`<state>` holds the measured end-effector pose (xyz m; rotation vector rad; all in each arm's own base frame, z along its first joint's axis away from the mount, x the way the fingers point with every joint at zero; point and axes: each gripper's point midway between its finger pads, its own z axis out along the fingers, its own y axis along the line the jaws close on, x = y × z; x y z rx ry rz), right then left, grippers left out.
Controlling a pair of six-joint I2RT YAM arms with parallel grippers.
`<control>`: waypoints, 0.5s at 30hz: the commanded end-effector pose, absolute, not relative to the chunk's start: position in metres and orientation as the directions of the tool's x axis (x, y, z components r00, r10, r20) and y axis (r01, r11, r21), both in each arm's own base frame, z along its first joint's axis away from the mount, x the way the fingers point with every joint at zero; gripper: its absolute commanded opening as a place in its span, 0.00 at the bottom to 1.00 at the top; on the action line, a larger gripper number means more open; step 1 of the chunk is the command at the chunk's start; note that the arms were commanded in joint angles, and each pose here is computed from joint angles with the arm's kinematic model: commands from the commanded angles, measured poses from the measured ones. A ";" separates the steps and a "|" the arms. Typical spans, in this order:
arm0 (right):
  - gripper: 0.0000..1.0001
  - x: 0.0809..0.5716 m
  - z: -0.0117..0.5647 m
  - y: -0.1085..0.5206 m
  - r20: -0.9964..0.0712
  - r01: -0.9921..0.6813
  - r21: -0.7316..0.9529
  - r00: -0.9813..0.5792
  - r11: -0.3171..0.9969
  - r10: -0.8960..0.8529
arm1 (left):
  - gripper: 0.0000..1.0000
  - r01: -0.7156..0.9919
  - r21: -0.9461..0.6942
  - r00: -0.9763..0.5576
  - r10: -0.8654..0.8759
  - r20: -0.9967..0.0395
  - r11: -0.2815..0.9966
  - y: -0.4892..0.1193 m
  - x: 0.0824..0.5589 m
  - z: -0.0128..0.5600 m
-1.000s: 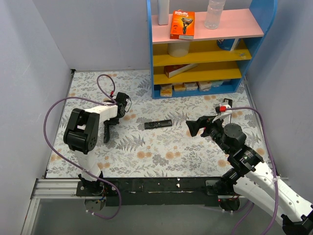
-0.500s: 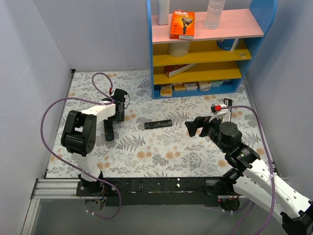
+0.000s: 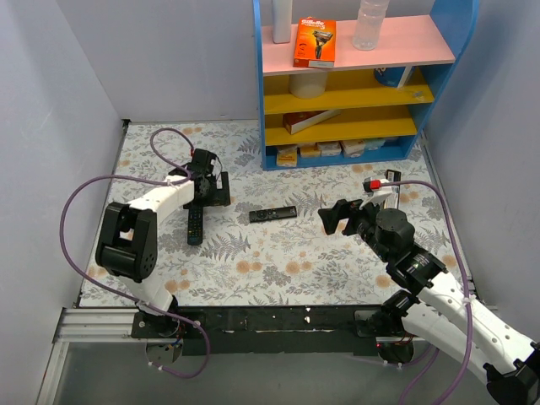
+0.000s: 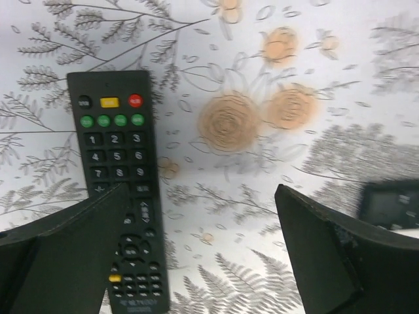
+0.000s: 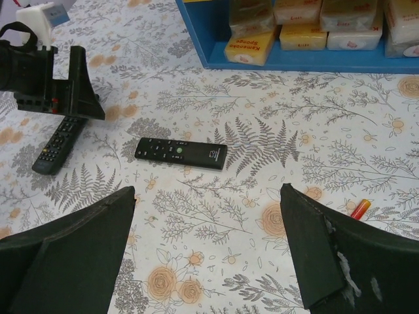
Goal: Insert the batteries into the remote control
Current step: Place the remote control at the center of the board.
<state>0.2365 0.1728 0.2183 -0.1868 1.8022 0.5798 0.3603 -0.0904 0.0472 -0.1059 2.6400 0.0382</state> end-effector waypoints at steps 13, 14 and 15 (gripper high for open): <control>0.98 0.239 0.233 0.162 -0.876 -0.270 0.421 -0.368 0.866 0.311 | 0.98 0.098 -0.428 -0.699 -0.243 -0.672 0.899 -0.148 0.333 0.167; 0.98 0.236 0.233 0.165 -0.864 -0.275 0.436 -0.392 0.857 0.315 | 0.98 0.106 -0.436 -0.690 -0.250 -0.679 0.894 -0.148 0.330 0.169; 0.98 0.235 0.230 0.168 -0.855 -0.269 0.442 -0.414 0.856 0.312 | 0.98 0.111 -0.441 -0.679 -0.256 -0.688 0.891 -0.147 0.328 0.172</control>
